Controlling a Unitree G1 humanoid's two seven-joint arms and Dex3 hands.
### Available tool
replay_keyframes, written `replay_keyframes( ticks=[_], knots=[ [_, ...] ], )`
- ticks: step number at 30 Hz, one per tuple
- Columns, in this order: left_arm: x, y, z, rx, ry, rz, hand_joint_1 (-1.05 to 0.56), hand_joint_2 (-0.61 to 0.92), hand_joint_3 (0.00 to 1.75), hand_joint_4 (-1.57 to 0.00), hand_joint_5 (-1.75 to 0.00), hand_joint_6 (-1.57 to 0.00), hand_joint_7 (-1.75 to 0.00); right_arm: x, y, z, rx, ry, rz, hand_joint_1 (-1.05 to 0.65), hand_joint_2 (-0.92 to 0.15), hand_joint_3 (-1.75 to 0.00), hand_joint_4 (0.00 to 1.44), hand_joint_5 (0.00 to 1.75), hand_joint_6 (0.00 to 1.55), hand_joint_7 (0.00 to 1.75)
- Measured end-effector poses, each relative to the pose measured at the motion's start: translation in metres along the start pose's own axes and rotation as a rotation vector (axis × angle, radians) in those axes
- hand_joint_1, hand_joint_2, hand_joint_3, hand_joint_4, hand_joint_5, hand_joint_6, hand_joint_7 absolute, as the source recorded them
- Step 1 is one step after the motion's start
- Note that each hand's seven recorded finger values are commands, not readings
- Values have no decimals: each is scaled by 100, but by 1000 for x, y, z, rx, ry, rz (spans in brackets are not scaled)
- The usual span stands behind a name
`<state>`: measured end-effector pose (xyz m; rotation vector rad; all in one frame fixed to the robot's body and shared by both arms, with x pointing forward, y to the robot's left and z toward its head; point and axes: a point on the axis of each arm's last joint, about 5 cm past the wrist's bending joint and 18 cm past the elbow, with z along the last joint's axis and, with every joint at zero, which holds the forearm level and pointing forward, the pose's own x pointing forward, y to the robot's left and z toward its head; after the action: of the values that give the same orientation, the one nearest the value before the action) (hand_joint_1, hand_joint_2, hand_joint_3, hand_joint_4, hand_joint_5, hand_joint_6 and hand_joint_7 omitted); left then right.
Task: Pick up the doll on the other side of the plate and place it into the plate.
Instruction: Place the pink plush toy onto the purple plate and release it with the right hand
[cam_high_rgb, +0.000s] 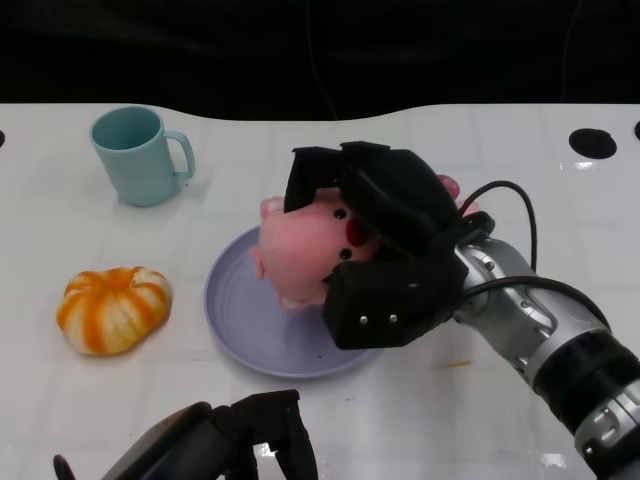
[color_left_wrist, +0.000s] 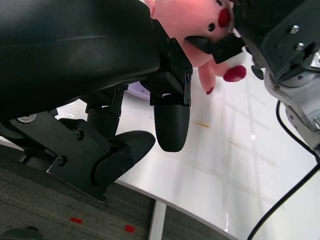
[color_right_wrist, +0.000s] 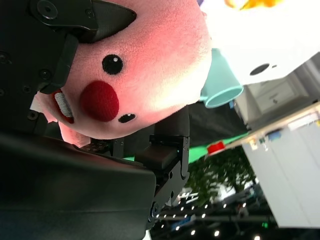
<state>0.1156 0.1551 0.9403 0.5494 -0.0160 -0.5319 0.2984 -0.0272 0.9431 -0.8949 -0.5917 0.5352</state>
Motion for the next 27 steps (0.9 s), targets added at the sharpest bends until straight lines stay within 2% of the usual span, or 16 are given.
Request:
replay_keyframes(
  ticks=[4, 6, 7, 9, 11, 12, 13, 14, 15, 16, 17, 20, 23, 27],
  knots=[
    [0, -1, 0, 3, 3, -1, -12, 54, 111, -61, -175, -55, -152, 3, 5, 3, 7, -2, 20, -23, -34, -117, 98, 175, 72, 171],
    [0, -1, 0, 6, 4, -1, -12, 54, 111, -61, -175, -55, -152, 3, 7, 4, 13, 2, 26, -20, -29, -128, 98, 175, 84, 139],
    [0, -1, 0, 8, 5, 0, -12, 54, 111, -61, -175, -55, -151, 3, 8, 4, 15, 3, 27, -20, -28, -126, 95, 175, 87, 120],
    [0, -1, 0, 10, 6, 4, -12, 55, 110, -61, -174, -55, -151, 4, 9, 5, 21, -1, 21, -23, -36, -108, 88, 175, 90, 88],
    [0, -1, 0, 9, 6, 6, -12, 55, 110, -61, -175, -55, -150, 4, 10, 6, 27, -4, 17, -30, -58, -68, 77, 142, 88, 53],
    [0, -1, 0, 9, 7, 6, -11, 55, 111, -61, -175, -55, -150, 4, 10, 7, 30, -5, 17, -32, -64, -57, 74, 134, 88, 43],
    [-1, -2, 0, 8, 9, 5, -11, 54, 111, -61, -175, -56, -150, 5, 10, 7, 33, -7, 22, -36, -71, -45, 64, 116, 80, 32],
    [-1, -2, -1, 6, 11, 5, -11, 54, 111, -61, -175, -56, -151, 5, 9, 8, 33, -10, 36, -46, -84, -29, 48, 84, 66, 17],
    [-1, -2, -1, 5, 12, 5, -10, 54, 111, -62, -175, -56, -150, 6, 8, 9, 29, -13, 54, -51, -88, -24, 42, 68, 59, 10],
    [-1, -2, -1, 4, 13, 5, -10, 54, 111, -62, -175, -56, -150, 6, 7, 10, 20, -13, 75, -55, -90, -22, 36, 58, 54, 5],
    [-1, -3, -1, 4, 12, 5, -10, 54, 111, -62, -175, -56, -150, 7, 6, 11, 13, -16, 102, -65, -91, -21, 23, 47, 39, 2],
    [-1, -3, -1, 6, 13, 5, -11, 54, 111, -62, -175, -56, -151, 9, 4, 15, -4, -20, 188, -81, -92, -23, 4, 35, 18, 0],
    [0, -2, 0, 18, 12, 7, -11, 54, 112, -62, -175, -56, -151, 11, 1, 18, -28, -10, 255, -88, -92, -26, 0, 31, 10, 0],
    [2, -1, 1, 21, 0, 13, -12, 54, 113, -62, -175, -55, -150, 13, -6, 23, -60, -14, 286, -93, -92, -28, 0, 29, 7, 0]
  ],
)
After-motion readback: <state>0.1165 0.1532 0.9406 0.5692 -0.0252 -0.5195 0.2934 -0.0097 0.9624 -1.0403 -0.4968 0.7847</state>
